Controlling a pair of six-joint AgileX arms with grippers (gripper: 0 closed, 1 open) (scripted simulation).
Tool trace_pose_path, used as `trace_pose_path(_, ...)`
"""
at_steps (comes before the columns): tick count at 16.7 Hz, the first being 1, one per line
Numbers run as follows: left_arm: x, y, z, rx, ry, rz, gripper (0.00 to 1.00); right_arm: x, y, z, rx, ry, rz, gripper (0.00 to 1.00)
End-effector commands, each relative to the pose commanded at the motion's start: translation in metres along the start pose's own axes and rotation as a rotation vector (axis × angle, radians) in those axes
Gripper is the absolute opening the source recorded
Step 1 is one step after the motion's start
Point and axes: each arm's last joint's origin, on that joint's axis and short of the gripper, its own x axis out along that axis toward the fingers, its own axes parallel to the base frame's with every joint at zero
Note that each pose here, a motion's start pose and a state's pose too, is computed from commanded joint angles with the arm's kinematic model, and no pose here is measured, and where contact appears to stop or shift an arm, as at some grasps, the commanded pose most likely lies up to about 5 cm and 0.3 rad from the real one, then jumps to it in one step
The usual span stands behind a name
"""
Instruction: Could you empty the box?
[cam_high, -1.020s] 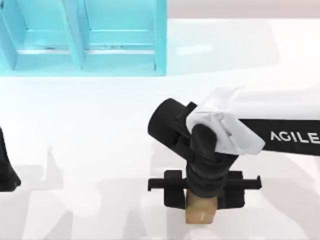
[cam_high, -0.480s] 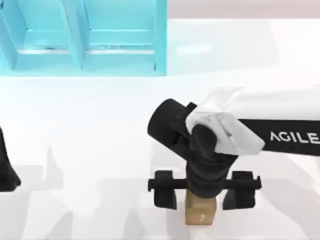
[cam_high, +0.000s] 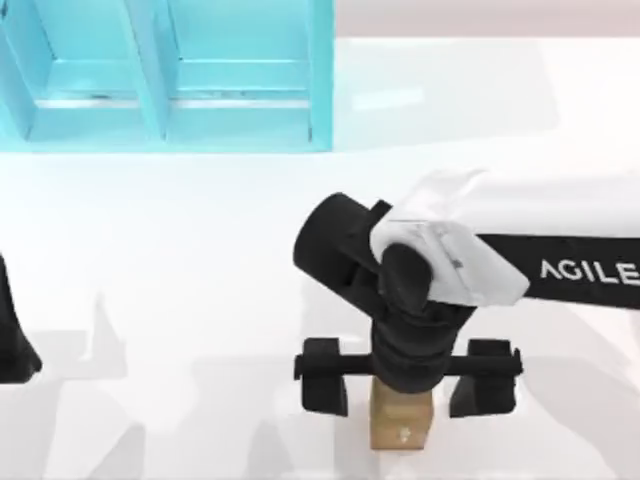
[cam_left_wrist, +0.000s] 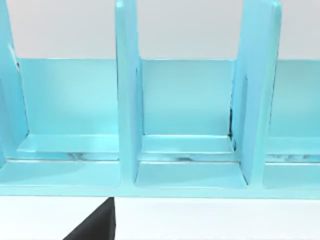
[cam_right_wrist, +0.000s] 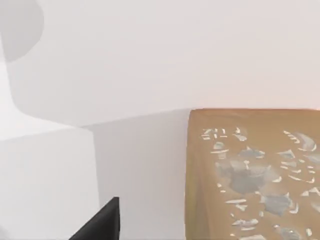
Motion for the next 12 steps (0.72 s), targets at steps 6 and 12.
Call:
trace_pose_path(6,0.000,0.000,0.000,0.000,0.000,0.000,1.00,-0.059,0.000,0.000,-0.001,0.010,-0.012,1.00)
trace_pose_path(12,0.000,0.000,0.000,0.000,0.000,0.000,1.00,-0.073,0.000,-0.001,-0.002,0.005,-0.005,1.00)
